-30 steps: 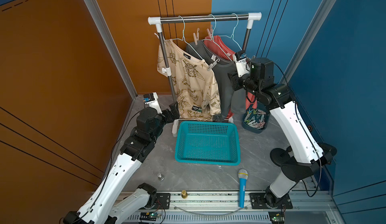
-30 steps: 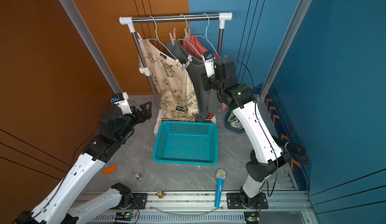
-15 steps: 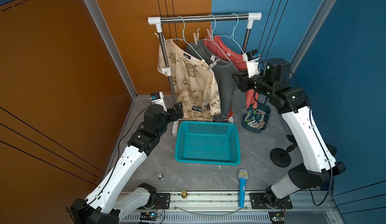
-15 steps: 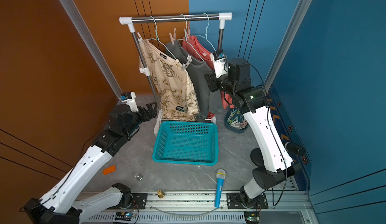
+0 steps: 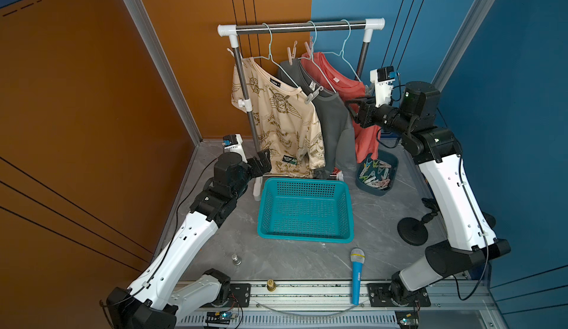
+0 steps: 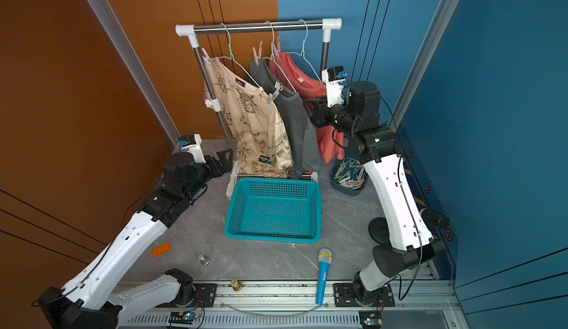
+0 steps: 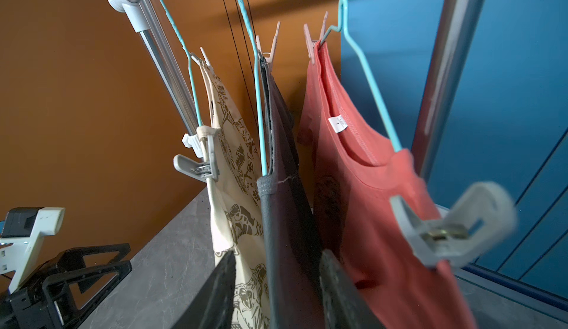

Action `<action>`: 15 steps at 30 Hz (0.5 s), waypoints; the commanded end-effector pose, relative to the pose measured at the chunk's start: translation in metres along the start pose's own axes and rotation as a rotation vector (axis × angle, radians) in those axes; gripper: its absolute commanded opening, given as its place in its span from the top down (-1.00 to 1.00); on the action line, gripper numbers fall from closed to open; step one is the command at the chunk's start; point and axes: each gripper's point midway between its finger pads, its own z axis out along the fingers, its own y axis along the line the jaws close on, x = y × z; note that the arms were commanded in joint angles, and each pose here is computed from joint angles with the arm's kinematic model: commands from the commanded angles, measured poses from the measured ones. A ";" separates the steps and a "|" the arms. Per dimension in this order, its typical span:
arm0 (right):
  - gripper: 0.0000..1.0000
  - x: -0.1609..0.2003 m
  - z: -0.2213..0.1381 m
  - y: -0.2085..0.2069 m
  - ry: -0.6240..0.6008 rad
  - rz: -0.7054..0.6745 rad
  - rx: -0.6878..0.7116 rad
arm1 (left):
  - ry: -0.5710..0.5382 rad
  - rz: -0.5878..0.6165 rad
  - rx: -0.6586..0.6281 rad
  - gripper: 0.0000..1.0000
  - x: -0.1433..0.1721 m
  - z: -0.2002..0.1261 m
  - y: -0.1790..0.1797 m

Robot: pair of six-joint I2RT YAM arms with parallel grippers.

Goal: Use clothespins to secure the t-shirt on both sides of the hanger
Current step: Pick up the hanger from the clothesline.

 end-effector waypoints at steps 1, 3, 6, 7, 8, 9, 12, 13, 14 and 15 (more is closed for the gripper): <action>0.09 0.004 0.013 0.008 0.000 0.037 -0.049 | -0.023 -0.020 0.008 -0.95 -0.008 -0.007 0.001; 0.12 0.006 0.020 0.007 0.002 0.048 -0.054 | -0.025 -0.022 0.005 -0.95 -0.009 -0.008 0.003; 0.20 0.008 0.029 0.005 0.000 0.065 -0.054 | -0.028 -0.027 0.007 -0.95 -0.009 -0.009 0.003; 0.26 0.008 0.032 0.004 -0.001 0.073 -0.052 | -0.029 -0.027 0.007 -0.95 -0.010 -0.009 0.003; 0.34 0.009 0.035 0.003 -0.003 0.081 -0.052 | -0.030 -0.029 0.010 -0.95 -0.010 -0.009 0.002; 0.41 0.008 0.037 0.003 -0.007 0.086 -0.053 | -0.029 -0.031 0.010 -0.95 -0.010 -0.008 0.002; 0.67 0.002 0.037 0.006 -0.032 0.090 -0.062 | -0.026 -0.034 0.009 -0.95 -0.009 -0.008 0.003; 0.76 -0.002 0.035 0.007 -0.042 0.084 -0.058 | -0.026 -0.036 0.008 -0.95 -0.010 -0.007 0.003; 0.85 -0.005 0.033 0.009 -0.054 0.076 -0.051 | -0.025 -0.037 0.007 -0.95 -0.009 -0.007 0.003; 0.93 -0.009 0.030 0.011 -0.064 0.065 -0.046 | -0.026 -0.038 0.007 -0.95 -0.010 -0.007 0.003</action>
